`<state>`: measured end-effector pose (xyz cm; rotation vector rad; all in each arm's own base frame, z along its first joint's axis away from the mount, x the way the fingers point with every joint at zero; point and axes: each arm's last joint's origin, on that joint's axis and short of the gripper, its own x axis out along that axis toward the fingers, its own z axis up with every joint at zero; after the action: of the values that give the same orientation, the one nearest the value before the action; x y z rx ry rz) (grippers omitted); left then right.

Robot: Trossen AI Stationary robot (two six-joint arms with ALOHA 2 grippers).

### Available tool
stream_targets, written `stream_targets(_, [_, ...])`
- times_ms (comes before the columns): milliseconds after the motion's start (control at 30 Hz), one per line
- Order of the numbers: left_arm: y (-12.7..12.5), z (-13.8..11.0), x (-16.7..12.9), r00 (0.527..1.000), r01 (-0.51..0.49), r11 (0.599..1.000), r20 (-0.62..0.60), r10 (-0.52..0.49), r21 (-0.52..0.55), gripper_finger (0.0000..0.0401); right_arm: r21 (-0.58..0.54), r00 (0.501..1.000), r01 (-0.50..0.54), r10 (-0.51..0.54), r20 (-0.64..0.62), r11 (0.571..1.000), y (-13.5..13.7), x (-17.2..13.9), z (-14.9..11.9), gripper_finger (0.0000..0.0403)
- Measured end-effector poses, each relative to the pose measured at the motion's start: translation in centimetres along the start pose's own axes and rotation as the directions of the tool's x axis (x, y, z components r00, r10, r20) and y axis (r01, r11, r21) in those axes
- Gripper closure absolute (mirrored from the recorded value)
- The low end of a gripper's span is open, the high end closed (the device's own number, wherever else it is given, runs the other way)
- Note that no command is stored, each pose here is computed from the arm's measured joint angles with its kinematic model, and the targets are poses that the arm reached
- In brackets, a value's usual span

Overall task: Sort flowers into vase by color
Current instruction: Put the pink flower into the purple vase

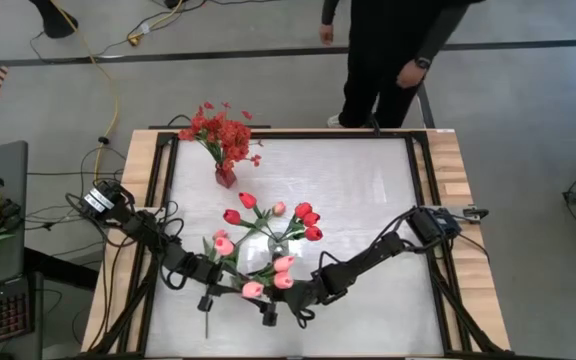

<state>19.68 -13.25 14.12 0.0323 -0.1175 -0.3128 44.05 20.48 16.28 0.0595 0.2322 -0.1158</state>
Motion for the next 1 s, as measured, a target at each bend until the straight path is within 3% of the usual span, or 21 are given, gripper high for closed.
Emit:
stream_targets(733, [0.6, 0.6, 1.2, 0.998, -0.052, 0.998, 0.035, 0.052, 0.023, 0.0296, -0.031, 0.999, -0.014, 0.015, 0.038, 0.999, -1.1, 0.7, 0.8, 0.0101])
stream_targets(1000, [0.6, 0.6, 1.2, 0.998, -0.055, 0.998, 0.038, 0.054, 0.02, 0.0273, -0.03, 0.999, -0.018, 0.02, 0.039, 0.999, -1.1, 0.7, 0.9, 0.011])
